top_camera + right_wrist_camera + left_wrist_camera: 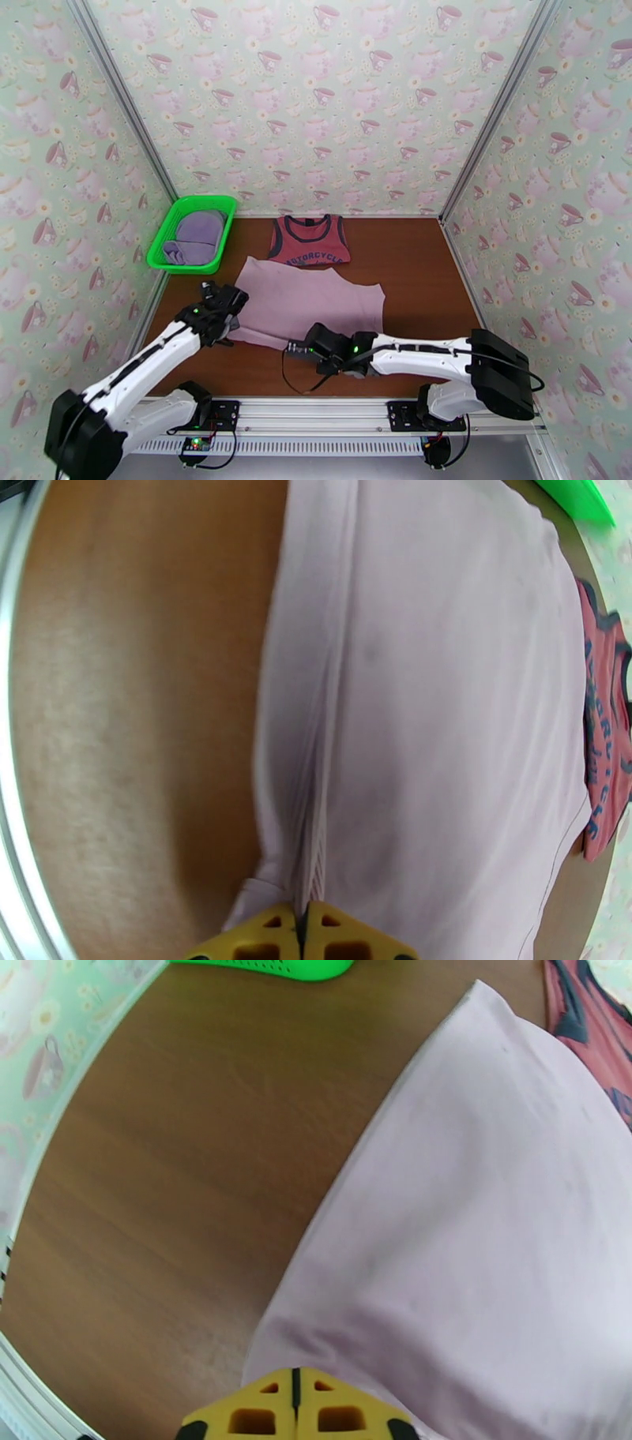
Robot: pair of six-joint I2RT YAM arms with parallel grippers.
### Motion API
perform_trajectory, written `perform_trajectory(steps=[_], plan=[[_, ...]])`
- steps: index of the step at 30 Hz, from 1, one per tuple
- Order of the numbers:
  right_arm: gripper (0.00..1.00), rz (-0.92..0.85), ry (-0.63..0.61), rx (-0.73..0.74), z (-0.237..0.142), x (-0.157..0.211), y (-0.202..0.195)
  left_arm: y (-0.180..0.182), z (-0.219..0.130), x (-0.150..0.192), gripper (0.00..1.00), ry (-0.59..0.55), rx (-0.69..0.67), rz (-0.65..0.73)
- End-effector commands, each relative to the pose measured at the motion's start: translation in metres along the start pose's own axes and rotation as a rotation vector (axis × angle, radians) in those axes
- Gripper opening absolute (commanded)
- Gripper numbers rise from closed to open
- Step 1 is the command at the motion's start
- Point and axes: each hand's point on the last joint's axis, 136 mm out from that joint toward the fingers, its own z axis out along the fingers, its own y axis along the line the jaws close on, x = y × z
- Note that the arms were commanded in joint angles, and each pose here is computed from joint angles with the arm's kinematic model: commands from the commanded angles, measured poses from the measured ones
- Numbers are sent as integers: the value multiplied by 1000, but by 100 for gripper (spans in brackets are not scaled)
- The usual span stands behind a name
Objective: Fold and stack the mixed laundry pile
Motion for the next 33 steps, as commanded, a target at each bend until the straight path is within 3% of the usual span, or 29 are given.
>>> perform_trajectory(steps=[1, 8, 12, 14, 16, 21, 23, 27, 30, 33], plan=[[0, -11, -9, -45, 6, -2, -3, -1, 6, -34, 0, -99, -75, -62], [0, 11, 28, -41, 23, 0, -21, -24, 42, -39, 1, -44, -108, 32], [3, 44, 41, 11, 30, 1, -37, -28, 59, -39, 35, -23, -149, 83], [19, 75, 42, 47, 32, 1, -46, -30, 65, -40, 67, -22, -162, 98], [34, 105, 48, 79, 34, 3, -53, -32, 69, -41, 76, -20, -173, 113], [52, 243, 20, 185, 19, 2, -79, -28, 64, -49, 78, -32, -193, 121], [59, 325, -22, 235, 2, 2, -97, -27, 54, -60, 74, -56, -170, 113], [76, 558, -165, 352, -43, 10, -153, -65, 33, -97, 70, -45, 60, 151], [78, 685, -263, 336, -70, 13, -190, -104, 30, -114, 67, 27, 213, 229], [77, 625, -299, 289, -77, 6, -206, -142, 41, -124, 60, 86, 318, 287]])
